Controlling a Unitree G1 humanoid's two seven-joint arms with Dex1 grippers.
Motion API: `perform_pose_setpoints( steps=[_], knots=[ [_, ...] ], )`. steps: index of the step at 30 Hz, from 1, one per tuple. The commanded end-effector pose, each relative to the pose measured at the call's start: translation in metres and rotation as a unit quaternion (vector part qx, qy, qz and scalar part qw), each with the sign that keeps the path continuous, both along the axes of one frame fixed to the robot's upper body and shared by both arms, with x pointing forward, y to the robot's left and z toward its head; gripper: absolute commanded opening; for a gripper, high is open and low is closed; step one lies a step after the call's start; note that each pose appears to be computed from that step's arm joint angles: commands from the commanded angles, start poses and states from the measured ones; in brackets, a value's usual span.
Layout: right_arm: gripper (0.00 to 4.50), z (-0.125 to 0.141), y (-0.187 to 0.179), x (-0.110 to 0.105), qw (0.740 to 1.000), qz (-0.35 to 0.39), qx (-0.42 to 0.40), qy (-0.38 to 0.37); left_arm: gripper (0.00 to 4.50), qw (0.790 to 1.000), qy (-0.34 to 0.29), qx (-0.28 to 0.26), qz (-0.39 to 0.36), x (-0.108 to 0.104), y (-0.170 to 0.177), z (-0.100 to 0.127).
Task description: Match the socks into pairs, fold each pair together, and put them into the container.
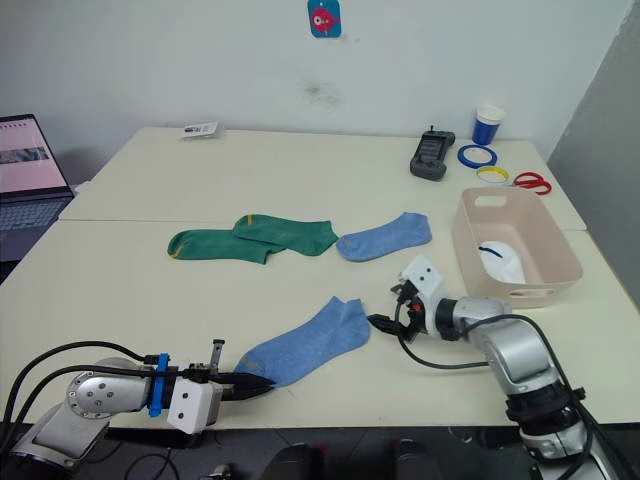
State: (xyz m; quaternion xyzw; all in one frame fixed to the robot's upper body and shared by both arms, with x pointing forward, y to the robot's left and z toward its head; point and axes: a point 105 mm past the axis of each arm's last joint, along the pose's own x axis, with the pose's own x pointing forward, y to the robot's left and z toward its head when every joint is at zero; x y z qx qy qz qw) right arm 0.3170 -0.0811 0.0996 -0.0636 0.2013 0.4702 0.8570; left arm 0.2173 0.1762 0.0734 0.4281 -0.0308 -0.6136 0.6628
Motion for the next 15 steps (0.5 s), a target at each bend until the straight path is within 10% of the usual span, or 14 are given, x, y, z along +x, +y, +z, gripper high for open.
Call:
perform_pose_setpoints(
  steps=[1, 8, 11, 15],
  knots=[
    [4.5, 0.0, 0.011, 0.0, 1.0, 0.018, 0.006, 0.025, 1.23, 1.0, -0.008, -0.022, 0.003, -0.002, -0.003, 0.011],
    [4.5, -0.003, 0.029, 0.001, 0.996, 0.035, 0.034, 0.069, 3.41, 0.989, 0.043, -0.104, 0.094, -0.008, 0.015, 0.036],
    [4.5, -0.004, 0.035, 0.004, 0.995, 0.04, 0.042, 0.078, 4.46, 0.939, 0.117, -0.214, 0.241, 0.005, 0.038, 0.049],
    [3.91, -0.005, 0.038, 0.008, 0.993, 0.04, 0.054, 0.092, 4.5, 0.861, 0.265, -0.248, 0.357, -0.001, 0.064, 0.03]
  ],
)
